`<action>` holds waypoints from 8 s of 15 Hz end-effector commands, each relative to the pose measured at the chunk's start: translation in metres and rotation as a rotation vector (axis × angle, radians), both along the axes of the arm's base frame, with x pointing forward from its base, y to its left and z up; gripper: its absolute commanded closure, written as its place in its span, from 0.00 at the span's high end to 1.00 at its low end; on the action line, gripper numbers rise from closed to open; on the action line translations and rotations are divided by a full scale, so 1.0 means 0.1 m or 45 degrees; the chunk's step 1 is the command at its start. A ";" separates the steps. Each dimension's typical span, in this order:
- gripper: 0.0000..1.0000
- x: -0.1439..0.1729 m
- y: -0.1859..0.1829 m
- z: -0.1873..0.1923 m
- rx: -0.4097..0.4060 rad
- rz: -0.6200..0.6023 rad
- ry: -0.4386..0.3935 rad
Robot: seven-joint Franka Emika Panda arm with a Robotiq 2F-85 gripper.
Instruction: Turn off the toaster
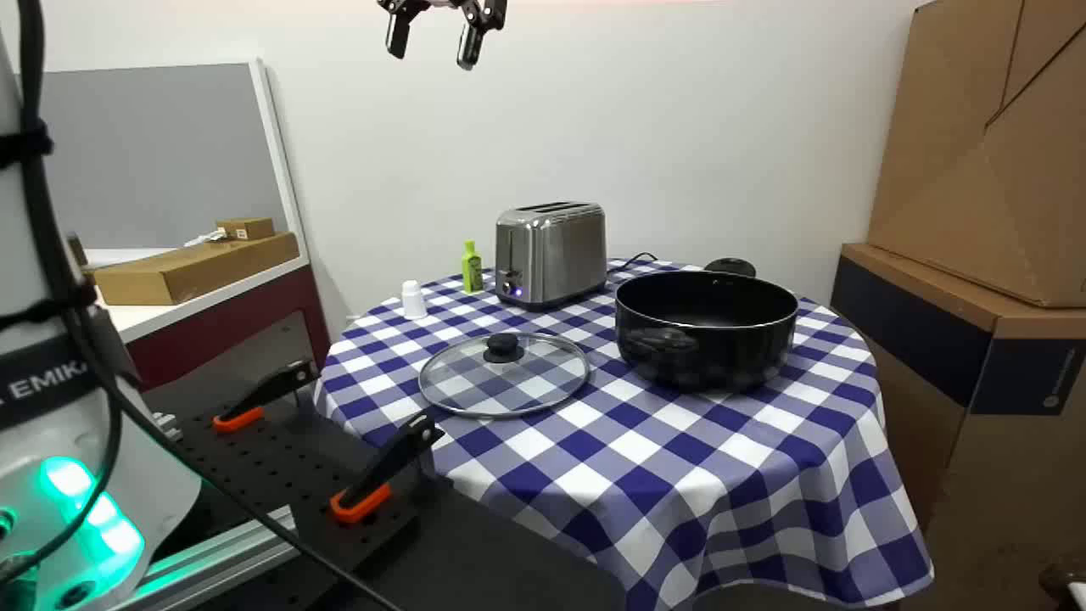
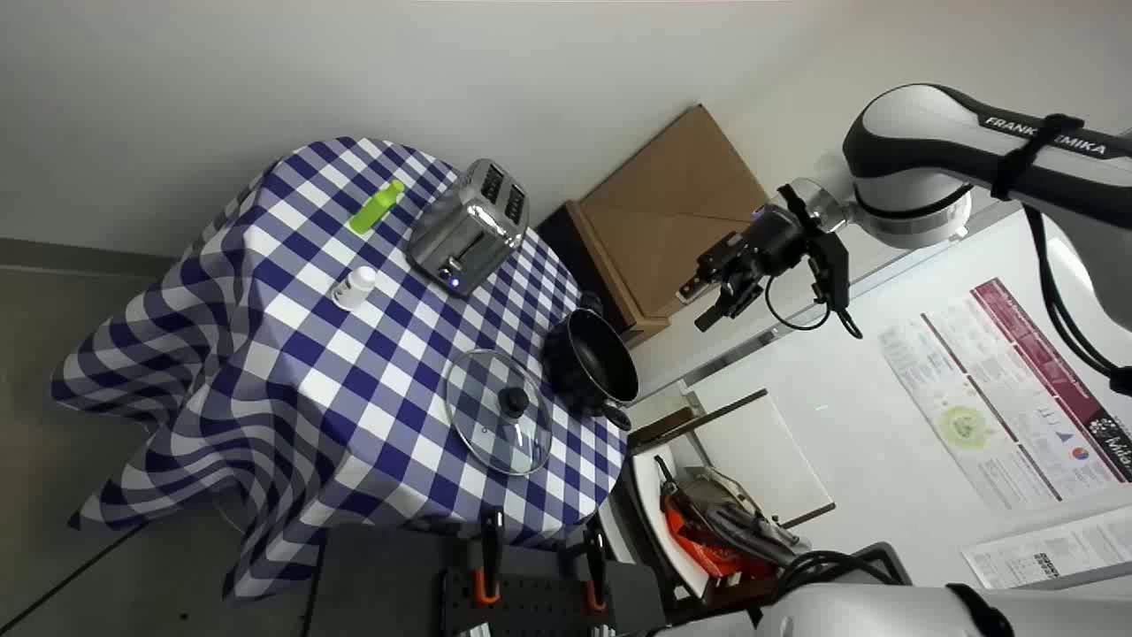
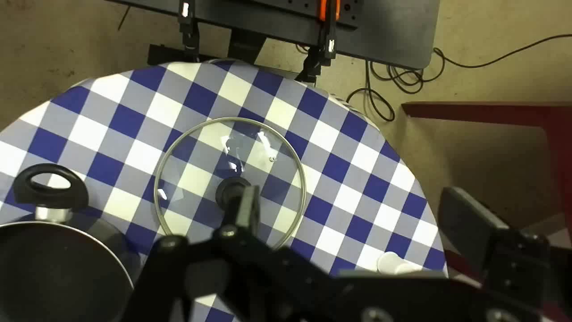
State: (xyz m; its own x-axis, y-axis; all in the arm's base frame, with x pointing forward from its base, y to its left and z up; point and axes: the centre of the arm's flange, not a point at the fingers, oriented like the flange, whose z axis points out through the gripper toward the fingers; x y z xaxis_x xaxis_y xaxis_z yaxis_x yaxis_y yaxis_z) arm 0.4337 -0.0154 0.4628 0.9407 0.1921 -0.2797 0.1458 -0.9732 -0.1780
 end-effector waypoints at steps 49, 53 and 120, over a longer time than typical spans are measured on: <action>1.00 1.68 1.26 -2.89 -0.456 0.218 -0.746; 1.00 1.65 1.29 -3.03 -0.461 0.191 -0.743; 1.00 1.85 1.19 -3.41 -0.343 0.248 -0.846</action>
State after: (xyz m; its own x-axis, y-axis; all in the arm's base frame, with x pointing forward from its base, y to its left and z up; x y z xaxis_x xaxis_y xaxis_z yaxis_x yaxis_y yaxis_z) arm 0.6186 0.1065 0.1101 0.8862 0.3687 0.2805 0.2981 -0.9173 0.2641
